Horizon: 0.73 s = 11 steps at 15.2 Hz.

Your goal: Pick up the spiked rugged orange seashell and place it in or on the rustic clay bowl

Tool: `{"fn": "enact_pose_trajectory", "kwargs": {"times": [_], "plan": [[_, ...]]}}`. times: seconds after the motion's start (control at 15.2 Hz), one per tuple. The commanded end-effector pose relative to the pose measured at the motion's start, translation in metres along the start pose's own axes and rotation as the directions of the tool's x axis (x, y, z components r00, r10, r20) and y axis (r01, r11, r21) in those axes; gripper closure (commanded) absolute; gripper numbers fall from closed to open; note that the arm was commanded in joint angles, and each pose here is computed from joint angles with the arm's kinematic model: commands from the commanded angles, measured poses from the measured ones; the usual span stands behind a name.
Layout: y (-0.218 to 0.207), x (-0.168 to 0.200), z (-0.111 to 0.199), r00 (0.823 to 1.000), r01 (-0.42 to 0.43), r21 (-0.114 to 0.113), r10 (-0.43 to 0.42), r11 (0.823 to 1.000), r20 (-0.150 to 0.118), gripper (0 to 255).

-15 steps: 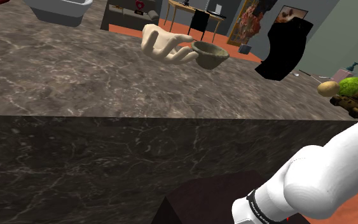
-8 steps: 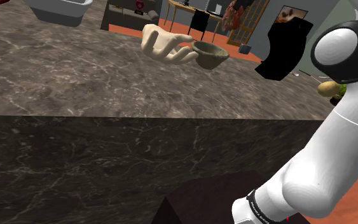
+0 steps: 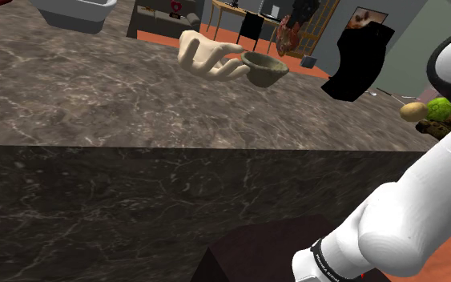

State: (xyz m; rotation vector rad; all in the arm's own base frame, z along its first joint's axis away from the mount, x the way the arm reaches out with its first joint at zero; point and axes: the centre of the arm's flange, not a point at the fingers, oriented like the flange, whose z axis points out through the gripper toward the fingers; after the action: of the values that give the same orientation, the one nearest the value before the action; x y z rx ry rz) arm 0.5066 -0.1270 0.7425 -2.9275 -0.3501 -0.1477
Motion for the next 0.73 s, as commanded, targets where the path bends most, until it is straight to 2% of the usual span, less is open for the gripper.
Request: {"fn": "enact_pose_trajectory", "kwargs": {"times": [0.0,0.4,0.66], "plan": [[0.001,-0.001,0.01,1.0,0.0,-0.001,0.0,1.0,-0.001,255],[0.006,-0.005,0.039,1.0,0.0,-0.001,0.0,1.0,-0.001,255],[0.006,-0.005,0.039,1.0,0.0,-0.001,0.0,1.0,-0.001,255]]}}
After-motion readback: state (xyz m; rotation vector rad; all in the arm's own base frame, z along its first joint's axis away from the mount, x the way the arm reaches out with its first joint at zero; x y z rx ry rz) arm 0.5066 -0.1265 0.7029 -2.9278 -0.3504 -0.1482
